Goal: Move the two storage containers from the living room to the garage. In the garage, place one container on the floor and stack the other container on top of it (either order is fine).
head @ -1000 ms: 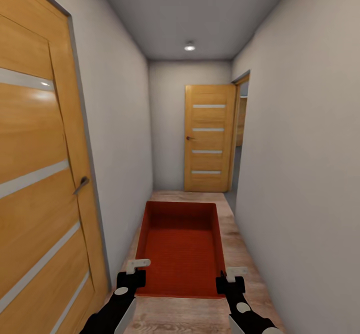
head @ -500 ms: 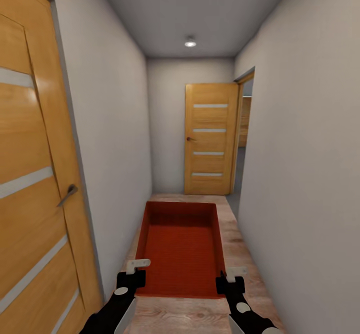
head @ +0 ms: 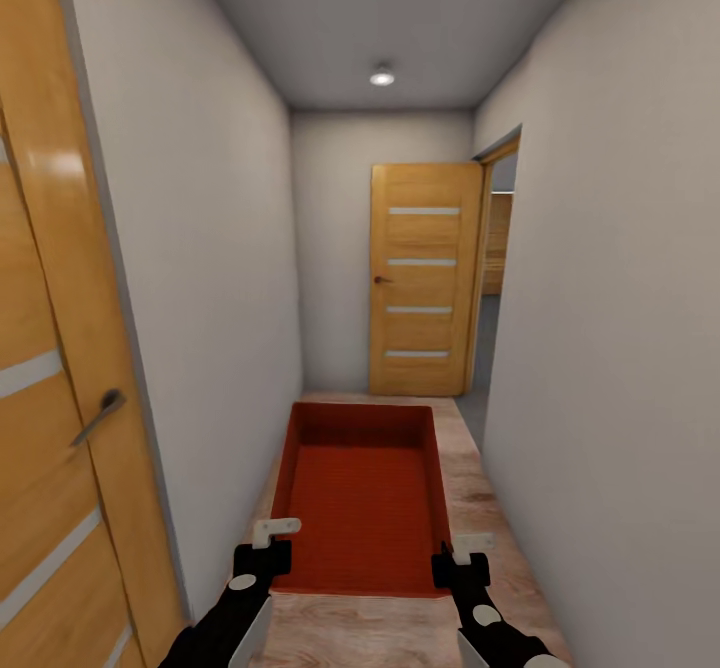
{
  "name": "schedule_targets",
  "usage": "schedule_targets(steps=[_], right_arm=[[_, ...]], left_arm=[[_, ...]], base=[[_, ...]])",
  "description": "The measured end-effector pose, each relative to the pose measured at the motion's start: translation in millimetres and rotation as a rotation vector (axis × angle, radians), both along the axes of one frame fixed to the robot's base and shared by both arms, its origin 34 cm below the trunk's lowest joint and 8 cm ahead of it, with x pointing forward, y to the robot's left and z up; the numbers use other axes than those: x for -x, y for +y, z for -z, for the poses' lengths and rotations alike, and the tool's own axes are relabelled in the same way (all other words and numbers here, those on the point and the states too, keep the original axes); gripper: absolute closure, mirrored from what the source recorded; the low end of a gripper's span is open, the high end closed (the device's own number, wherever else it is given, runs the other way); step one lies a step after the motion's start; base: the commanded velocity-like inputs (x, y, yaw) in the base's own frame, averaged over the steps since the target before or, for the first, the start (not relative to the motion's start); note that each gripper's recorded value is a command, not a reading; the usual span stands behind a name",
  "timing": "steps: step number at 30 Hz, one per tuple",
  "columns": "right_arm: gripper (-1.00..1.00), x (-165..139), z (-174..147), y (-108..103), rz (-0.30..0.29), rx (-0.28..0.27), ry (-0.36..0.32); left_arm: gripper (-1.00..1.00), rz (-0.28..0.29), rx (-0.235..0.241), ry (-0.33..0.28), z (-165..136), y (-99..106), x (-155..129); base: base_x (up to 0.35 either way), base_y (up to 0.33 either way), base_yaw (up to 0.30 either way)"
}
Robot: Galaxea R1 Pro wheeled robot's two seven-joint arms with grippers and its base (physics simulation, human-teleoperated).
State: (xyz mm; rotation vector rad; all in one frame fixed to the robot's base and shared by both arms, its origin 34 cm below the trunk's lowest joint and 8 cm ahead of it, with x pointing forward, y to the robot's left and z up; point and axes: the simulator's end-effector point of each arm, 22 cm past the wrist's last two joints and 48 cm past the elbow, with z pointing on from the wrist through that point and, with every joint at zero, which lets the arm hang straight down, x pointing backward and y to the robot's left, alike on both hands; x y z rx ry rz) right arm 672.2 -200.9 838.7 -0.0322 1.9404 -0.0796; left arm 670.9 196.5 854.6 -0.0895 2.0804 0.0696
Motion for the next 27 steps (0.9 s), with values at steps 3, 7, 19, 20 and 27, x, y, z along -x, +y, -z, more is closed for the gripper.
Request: schedule_targets(steps=[3,7,19,20,27], right_arm=[[1.0,0.1,0.2,-0.2,0.0,0.001,0.001],[1.0,0.0,0.1,-0.3,0.0,0.001,0.001],[1.0,0.0,0.1,-0.7,-0.001,0.001,0.0],[1.0,0.0,0.2,-0.9,-0.001,0.001,0.0],[1.0,0.1,0.6,-1.4,-0.001,0.0,0.002]], left_arm=[[1.0,0.0,0.0,0.001,0.3,-0.2,0.2],[1.0,0.0,0.0,0.001,0.1,-0.3,0.1],[1.0,0.0,0.0,0.0,0.2,-0.7,0.2],[1.0,-0.001,0.0,0.001,0.2,-0.9,0.2],[1.0,-0.001,0.0,0.002,0.7,-1.5,0.6]], base=[[0.321,0.0,0.0],[0.321,0.0,0.0],[0.321,0.0,0.0],[0.321,0.0,0.0],[0.321,0.0,0.0]])
